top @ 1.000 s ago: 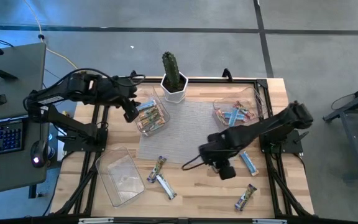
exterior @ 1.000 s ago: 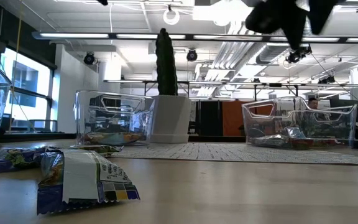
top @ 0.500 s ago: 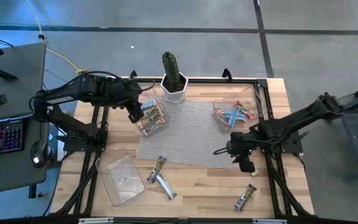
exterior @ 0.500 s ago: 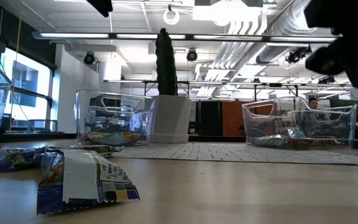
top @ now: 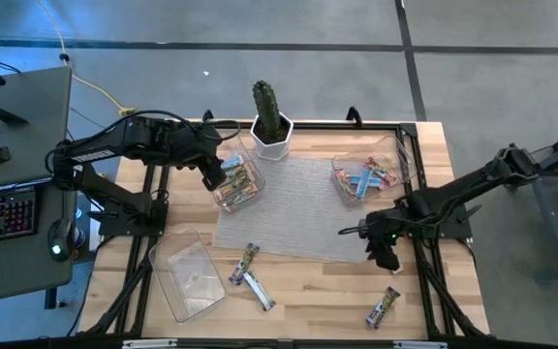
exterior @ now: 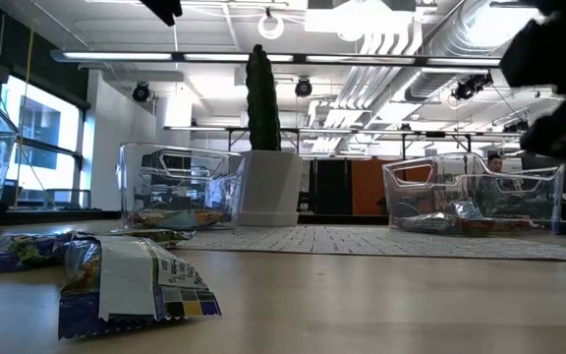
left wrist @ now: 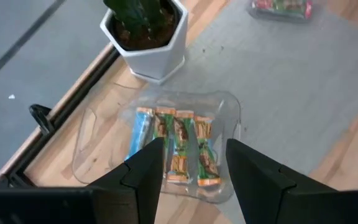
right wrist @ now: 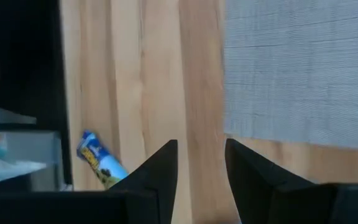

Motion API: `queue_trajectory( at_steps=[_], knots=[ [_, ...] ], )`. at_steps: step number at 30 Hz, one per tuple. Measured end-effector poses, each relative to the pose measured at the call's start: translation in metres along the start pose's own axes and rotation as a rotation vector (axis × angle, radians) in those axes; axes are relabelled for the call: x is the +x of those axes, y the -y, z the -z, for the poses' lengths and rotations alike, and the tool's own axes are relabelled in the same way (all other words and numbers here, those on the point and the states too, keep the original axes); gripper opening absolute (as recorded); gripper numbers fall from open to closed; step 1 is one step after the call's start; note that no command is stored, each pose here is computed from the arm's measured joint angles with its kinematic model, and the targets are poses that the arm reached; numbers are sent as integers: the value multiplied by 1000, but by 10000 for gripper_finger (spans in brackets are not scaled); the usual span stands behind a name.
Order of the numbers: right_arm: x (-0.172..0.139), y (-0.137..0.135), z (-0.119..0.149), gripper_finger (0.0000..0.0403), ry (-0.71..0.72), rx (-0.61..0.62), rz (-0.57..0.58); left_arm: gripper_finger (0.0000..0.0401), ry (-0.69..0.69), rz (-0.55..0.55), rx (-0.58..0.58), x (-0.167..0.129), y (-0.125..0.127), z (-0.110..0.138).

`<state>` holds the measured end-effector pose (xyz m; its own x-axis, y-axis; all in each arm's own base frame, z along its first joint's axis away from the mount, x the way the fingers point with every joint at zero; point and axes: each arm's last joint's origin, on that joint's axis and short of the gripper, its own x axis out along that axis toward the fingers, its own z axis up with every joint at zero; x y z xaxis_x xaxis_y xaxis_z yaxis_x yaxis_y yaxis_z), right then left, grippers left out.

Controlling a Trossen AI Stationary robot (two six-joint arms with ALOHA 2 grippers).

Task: Pick and place Granola Bars by type
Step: Put the yellow granola bar into the top left transparent bin

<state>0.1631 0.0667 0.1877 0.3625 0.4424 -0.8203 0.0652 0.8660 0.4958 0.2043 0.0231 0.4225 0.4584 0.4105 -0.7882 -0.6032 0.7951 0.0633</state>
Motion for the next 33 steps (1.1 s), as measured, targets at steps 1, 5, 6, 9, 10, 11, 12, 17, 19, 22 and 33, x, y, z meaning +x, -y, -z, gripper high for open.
queue_trajectory(
  at_steps=[1,5,6,9,10,11,12,17,19,22,33],
  knots=[
    [-7,-4,-3,117,-5,-11,45,168,10,-9,-2,0,0,-1],
    [-40,-19,-11,117,9,-1,270,168,31,-30,-10,0,0,-2],
    [-47,-21,-11,117,19,21,326,168,32,-31,-18,0,0,-2],
    [-51,-22,-7,118,36,72,417,168,31,-29,-38,0,0,-2],
    [-47,-21,-5,119,32,76,414,168,30,-27,-46,0,0,-2],
    [-42,-20,-2,121,21,73,407,168,27,-27,-51,0,0,-1],
    [-37,-17,2,122,2,69,401,168,23,-28,-50,0,-1,-1],
    [-18,-5,16,136,-38,107,415,168,23,-29,-40,0,-1,-1],
    [-15,0,21,143,-59,136,436,168,23,-29,-25,0,-1,-1],
    [-11,4,25,156,-89,175,429,168,23,-29,-15,0,-1,-1],
    [7,19,41,179,-140,343,395,168,22,-30,-1,0,-1,-1]
  ],
)
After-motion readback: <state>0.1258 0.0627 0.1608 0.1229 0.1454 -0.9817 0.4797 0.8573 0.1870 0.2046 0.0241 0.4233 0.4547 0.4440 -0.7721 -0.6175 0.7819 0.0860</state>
